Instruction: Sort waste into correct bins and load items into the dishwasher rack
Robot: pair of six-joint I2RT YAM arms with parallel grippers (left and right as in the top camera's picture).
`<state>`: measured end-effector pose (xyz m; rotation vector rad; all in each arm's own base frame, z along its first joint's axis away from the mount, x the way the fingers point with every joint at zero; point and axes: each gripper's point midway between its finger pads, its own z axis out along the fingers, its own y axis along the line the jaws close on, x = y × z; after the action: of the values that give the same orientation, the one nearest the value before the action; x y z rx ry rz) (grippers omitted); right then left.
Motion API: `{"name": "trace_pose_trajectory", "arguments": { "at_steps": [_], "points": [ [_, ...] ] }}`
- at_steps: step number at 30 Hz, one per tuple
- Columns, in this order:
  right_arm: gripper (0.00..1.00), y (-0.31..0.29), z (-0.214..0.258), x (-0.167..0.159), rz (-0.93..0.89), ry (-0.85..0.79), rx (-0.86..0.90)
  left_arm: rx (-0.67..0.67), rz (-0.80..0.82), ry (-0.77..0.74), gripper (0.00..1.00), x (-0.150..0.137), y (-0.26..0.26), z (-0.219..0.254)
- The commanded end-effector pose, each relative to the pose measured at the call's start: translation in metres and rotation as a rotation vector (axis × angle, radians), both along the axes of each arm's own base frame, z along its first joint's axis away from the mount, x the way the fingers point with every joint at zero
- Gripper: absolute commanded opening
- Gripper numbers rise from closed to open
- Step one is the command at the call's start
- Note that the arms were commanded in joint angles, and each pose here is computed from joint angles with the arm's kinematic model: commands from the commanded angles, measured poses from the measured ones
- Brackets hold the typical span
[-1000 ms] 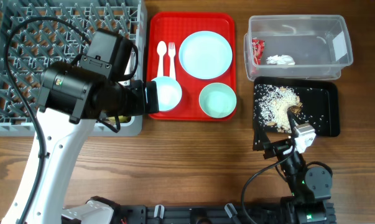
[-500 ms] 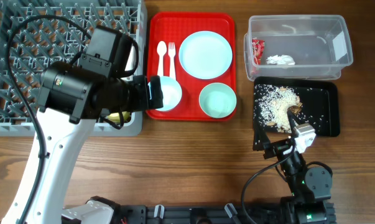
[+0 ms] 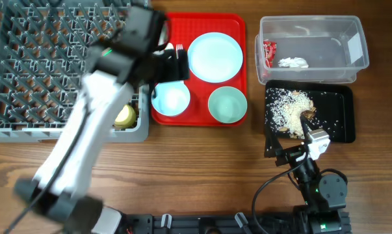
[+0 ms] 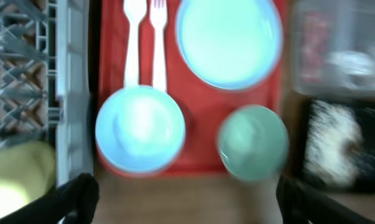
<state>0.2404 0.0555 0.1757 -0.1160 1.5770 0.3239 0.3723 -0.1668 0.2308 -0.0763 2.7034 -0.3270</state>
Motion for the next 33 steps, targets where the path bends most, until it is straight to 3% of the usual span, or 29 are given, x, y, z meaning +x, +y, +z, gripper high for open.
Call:
{"name": "trace_pose_trajectory", "arguments": {
  "at_steps": [1, 3, 6, 17, 19, 28, 33],
  "points": [
    [1.0, -0.004, 0.003, 0.0, -0.023, -0.018, -0.007, 0.062, 0.032, -0.046, 0.89, 0.044, -0.004, -0.033],
    [1.0, -0.004, 0.003, 0.0, -0.023, -0.018, -0.007, 0.041, 0.009, -0.141, 0.82, 0.078, -0.018, -0.039],
    [1.0, -0.004, 0.003, 0.0, -0.023, -0.018, -0.007, 0.038, -0.003, -0.169, 0.82, 0.093, -0.025, -0.049],
    [1.0, -0.004, 0.003, 0.0, -0.023, -0.018, -0.007, 0.205, 0.066, -0.107, 0.8, 0.117, -0.004, -0.121],
    [1.0, -0.004, 0.003, 0.0, -0.023, -0.018, -0.007, 0.231, 0.086, -0.075, 0.66, 0.122, 0.006, -0.145],
    [1.0, -0.004, 0.003, 0.0, -0.023, -0.018, -0.007, 0.173, 0.187, -0.038, 0.52, 0.137, 0.022, -0.175],
    [1.0, -0.004, 0.002, 0.0, -0.023, -0.018, -0.007, 0.176, 0.2, -0.034, 0.5, 0.143, 0.029, -0.188]
  ]
}}
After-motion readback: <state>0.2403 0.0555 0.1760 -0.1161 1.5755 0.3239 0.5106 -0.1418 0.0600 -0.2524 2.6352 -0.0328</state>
